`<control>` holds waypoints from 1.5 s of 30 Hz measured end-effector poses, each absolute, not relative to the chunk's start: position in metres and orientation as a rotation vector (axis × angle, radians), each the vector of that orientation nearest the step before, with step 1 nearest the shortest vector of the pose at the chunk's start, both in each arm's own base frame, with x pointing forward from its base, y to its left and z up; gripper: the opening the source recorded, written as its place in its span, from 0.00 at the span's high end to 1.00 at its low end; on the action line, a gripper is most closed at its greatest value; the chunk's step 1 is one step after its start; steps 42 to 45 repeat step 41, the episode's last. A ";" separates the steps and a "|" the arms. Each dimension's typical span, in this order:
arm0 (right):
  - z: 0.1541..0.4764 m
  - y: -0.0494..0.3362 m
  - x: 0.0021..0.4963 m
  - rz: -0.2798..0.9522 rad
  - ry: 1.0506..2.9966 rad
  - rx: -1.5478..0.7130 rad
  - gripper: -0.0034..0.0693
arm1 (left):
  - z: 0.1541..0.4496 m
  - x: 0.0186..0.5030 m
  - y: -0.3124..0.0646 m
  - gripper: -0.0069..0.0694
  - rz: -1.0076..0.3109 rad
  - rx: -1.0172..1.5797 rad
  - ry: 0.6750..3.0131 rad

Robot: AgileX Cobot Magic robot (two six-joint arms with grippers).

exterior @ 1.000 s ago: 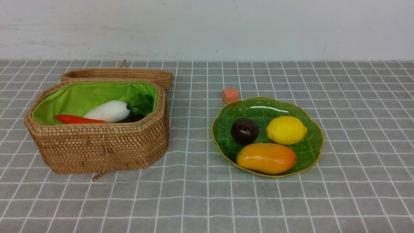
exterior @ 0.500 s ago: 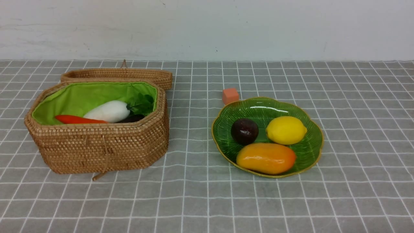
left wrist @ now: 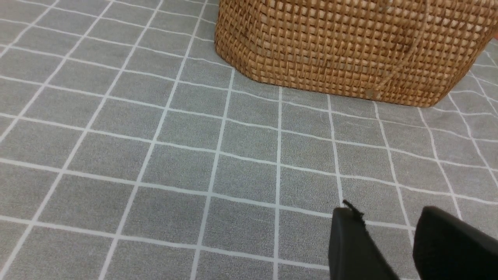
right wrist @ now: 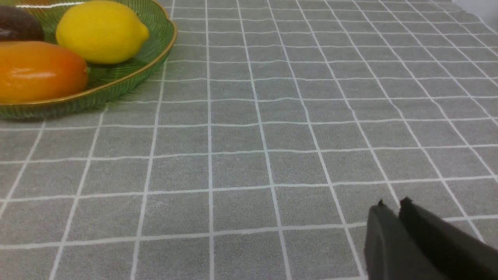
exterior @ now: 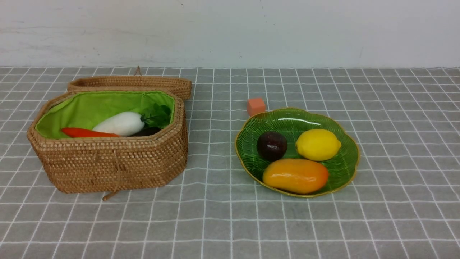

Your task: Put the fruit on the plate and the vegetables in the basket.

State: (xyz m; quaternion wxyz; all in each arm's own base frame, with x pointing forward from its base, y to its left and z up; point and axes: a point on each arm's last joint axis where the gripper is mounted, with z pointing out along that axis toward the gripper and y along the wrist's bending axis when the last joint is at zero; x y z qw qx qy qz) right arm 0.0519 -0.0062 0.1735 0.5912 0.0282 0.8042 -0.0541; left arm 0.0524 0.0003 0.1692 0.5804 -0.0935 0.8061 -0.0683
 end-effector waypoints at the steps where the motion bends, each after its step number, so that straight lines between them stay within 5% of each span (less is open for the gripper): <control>1: 0.174 -0.006 0.052 -0.126 1.871 0.066 0.87 | 0.169 0.052 0.000 0.60 -0.160 -0.219 1.884; 45: 0.174 -0.006 0.052 -0.126 1.871 0.066 0.80 | 0.169 0.052 0.000 0.60 -0.160 -0.219 1.884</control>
